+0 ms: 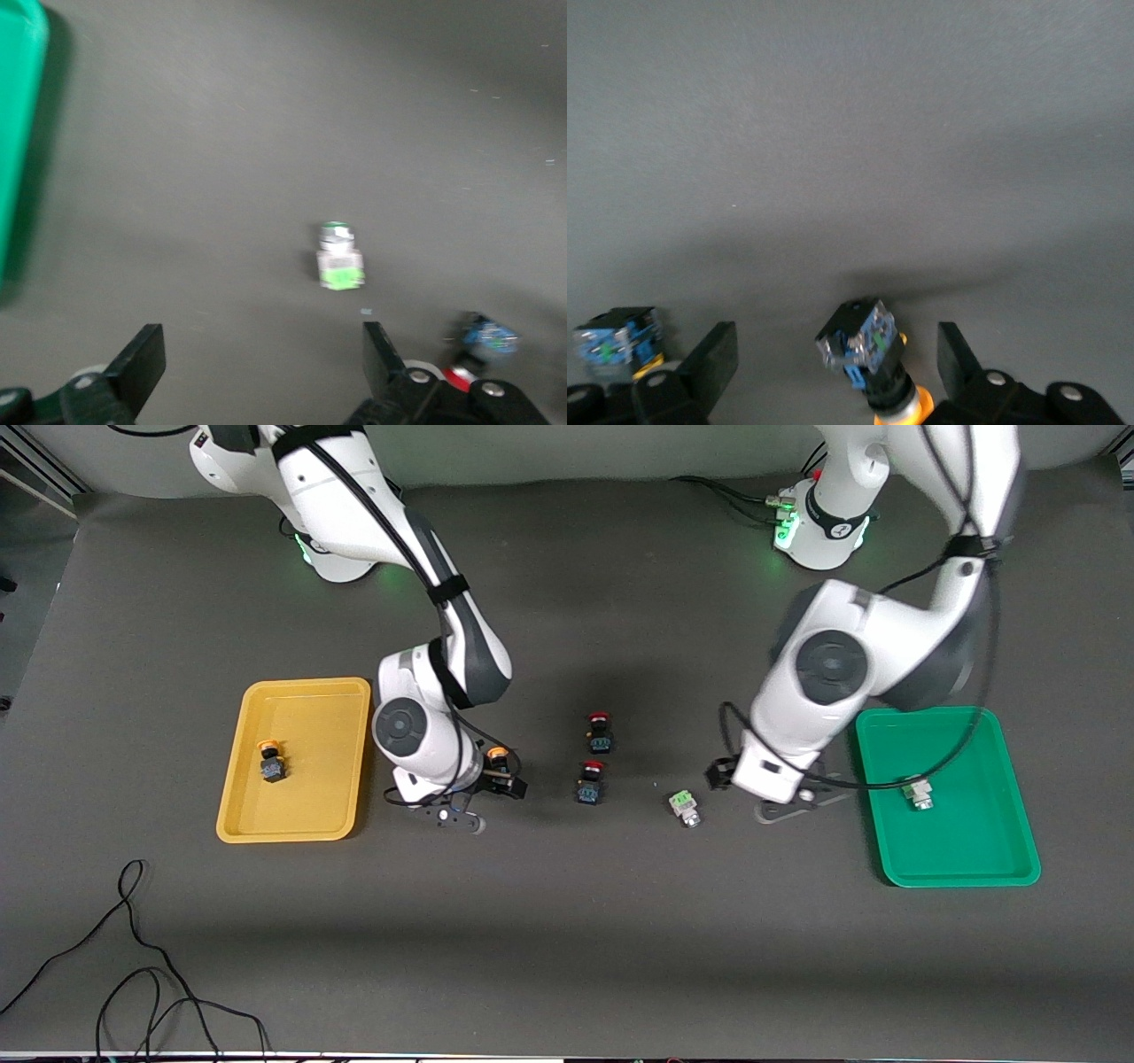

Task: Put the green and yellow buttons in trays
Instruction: 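Grasp another black button with the right gripper while the left grasps a green button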

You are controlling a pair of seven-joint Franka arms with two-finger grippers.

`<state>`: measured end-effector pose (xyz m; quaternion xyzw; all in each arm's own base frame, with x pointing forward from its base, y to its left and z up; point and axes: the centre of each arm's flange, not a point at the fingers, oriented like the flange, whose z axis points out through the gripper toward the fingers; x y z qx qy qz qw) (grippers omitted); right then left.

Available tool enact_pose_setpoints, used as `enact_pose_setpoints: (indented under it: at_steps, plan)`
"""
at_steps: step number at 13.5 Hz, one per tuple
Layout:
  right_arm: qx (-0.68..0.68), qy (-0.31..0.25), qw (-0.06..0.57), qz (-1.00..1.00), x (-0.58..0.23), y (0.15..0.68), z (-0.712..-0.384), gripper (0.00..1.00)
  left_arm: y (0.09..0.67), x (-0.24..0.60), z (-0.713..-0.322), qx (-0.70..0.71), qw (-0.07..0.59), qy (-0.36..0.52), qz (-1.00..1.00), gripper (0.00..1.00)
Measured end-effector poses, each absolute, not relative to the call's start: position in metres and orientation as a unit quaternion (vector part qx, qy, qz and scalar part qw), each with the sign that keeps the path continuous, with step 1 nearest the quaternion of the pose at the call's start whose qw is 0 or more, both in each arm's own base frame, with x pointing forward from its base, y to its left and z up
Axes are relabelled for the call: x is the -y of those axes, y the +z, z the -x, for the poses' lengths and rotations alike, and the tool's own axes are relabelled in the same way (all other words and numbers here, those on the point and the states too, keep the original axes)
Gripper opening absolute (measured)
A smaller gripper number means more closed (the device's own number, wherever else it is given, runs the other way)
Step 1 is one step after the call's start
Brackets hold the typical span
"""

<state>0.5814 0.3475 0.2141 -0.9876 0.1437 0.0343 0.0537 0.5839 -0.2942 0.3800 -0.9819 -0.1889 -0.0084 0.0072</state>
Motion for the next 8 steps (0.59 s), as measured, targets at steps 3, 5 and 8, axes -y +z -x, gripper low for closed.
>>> enact_pose_setpoints:
  at_steps: [3, 5, 8]
  plan:
    - [-0.139, 0.038, 0.04, 0.989, -0.352, 0.188, -0.58, 1.0, 0.35, 0.328, -0.575, 0.227, -0.001, -0.008, 0.974, 0.99]
    - [-0.134, 0.047, 0.036, 0.989, -0.358, 0.176, -0.573, 1.0, 0.32, 0.326, -0.58, 0.237, 0.0, 0.0, 0.972, 0.99]
    - [-0.132, 0.05, 0.034, 0.989, -0.359, 0.17, -0.571, 0.85, 0.263, 0.322, -0.587, 0.25, -0.002, 0.01, 0.968, 0.99]
